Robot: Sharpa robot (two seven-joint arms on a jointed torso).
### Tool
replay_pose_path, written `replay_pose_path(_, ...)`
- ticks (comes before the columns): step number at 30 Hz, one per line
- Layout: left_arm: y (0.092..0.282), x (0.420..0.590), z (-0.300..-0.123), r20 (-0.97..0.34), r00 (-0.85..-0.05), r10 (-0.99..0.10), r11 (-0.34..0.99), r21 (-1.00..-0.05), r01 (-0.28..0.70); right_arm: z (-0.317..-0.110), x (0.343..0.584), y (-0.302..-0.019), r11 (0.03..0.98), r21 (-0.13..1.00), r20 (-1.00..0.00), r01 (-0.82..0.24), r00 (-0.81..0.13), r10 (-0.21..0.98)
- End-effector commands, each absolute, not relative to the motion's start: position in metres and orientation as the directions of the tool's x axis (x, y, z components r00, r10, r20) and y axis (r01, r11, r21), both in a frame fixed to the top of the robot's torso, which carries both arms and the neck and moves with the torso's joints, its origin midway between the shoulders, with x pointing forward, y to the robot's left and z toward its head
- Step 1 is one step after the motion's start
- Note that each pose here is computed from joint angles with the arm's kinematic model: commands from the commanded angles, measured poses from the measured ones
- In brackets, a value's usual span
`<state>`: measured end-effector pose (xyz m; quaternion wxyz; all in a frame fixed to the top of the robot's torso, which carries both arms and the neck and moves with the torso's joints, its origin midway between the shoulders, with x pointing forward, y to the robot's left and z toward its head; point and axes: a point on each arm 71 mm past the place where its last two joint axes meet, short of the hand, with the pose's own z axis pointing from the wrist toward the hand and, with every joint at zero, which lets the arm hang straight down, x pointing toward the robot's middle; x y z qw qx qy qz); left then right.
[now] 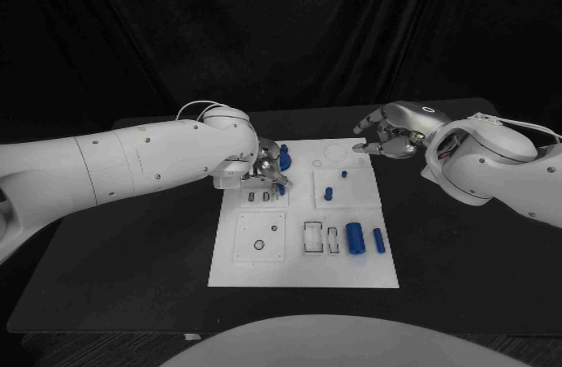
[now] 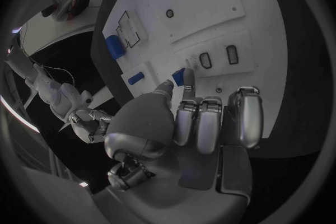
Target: Assemble the parts on the task board
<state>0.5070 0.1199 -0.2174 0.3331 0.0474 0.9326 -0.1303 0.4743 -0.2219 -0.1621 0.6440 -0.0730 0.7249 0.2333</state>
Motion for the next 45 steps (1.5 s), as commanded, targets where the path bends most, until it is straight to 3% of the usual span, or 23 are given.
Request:
replay_pose_path(1,0.118,0.505,-0.219,-0.621,-0.783,0.014,0.958,-0.217,0.189,-0.163,0.474,-0.222,0.88,0.243,-0.968,-0.408,-0.165,0.191)
replay_pose_path(45,0.131,0.509,-0.221,-0.63,-0.776,-0.021,0.958,-0.235,0.166,-0.169,0.474,-0.222,0.883,0.241,-0.967,-0.403,-0.182,0.181)
